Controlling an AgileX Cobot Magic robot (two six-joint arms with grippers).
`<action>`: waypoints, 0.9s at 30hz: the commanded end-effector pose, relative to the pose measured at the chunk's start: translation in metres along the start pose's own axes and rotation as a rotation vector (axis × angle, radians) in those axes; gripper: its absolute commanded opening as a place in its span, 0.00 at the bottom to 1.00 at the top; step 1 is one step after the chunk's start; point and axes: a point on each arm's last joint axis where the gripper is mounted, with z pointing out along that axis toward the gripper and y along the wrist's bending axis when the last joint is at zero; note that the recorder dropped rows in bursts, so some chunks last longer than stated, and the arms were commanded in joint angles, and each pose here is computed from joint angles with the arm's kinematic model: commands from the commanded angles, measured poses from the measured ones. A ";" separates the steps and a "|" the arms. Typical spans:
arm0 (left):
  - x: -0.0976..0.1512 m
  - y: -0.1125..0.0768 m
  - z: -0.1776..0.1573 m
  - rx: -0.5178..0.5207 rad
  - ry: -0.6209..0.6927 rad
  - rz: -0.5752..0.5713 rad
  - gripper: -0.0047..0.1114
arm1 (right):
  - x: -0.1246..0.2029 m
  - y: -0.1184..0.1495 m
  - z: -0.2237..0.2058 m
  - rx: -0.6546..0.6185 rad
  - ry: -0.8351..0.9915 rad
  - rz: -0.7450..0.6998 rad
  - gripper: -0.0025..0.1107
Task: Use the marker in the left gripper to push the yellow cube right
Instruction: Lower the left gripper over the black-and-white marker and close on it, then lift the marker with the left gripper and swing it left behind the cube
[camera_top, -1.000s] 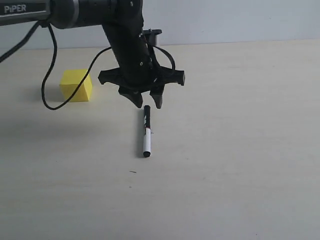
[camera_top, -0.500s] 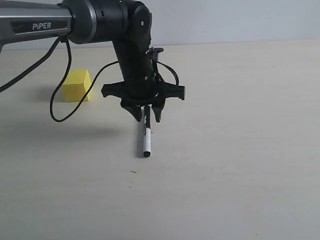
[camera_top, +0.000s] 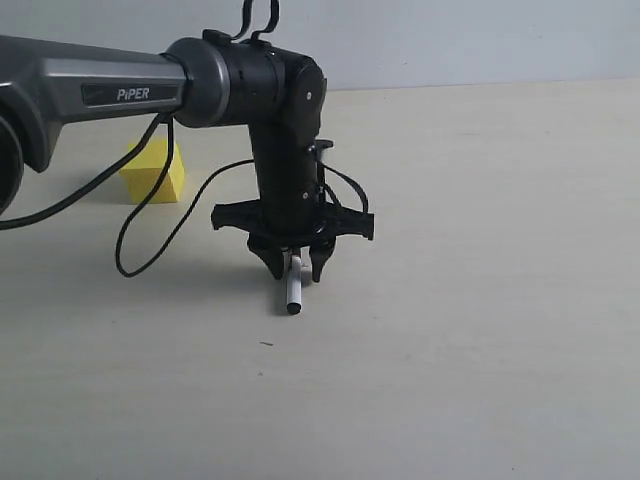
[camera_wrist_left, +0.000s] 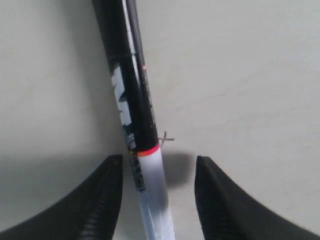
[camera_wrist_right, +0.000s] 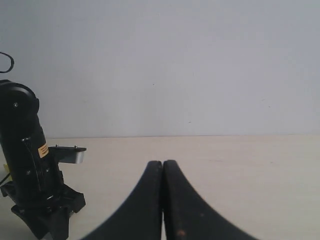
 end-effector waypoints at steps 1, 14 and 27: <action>0.002 -0.001 0.001 -0.025 -0.009 -0.017 0.44 | 0.001 0.000 0.000 0.000 -0.006 -0.003 0.02; 0.000 -0.003 -0.001 -0.007 -0.038 0.010 0.04 | 0.001 0.000 0.000 0.000 -0.006 -0.003 0.02; 0.025 0.001 -0.126 0.040 -0.251 0.571 0.04 | 0.001 0.000 0.000 0.000 -0.006 -0.003 0.02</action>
